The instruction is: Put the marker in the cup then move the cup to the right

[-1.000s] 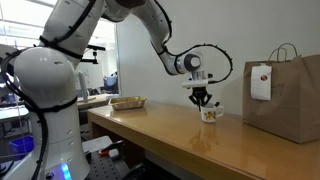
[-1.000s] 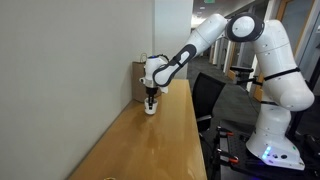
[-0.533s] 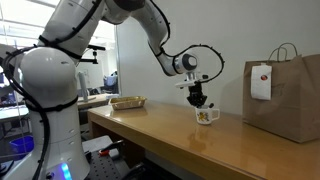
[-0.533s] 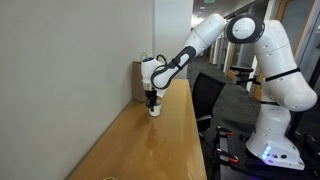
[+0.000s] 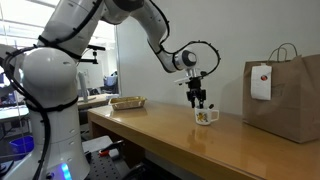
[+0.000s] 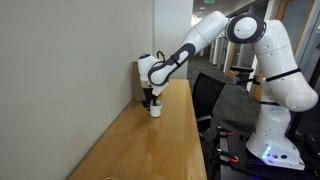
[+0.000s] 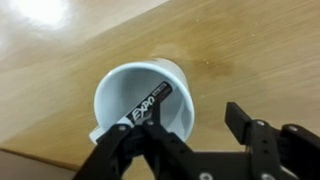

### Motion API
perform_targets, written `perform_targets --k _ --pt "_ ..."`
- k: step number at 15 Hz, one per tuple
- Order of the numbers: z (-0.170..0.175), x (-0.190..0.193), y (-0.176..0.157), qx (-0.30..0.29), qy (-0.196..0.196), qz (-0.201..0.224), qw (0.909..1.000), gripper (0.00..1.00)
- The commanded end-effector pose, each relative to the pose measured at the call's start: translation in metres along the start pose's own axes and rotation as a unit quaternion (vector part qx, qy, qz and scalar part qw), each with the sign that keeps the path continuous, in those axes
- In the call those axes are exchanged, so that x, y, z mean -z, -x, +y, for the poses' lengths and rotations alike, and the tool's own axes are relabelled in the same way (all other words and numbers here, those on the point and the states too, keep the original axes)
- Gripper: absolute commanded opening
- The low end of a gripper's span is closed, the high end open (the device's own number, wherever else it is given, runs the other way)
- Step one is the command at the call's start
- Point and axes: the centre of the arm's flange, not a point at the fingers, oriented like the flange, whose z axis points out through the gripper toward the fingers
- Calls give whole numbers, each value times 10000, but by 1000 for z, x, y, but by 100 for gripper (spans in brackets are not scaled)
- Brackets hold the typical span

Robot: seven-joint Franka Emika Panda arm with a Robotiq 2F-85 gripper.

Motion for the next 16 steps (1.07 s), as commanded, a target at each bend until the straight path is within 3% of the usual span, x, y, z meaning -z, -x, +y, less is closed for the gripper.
perform_targets --k 1,9,16 --pt "-3 34 13 -270 4 -132 9995 100" --pt "-18 122 71 -182 -215 193 9994 100" --pt "-16 169 122 202 154 623 9977 100"
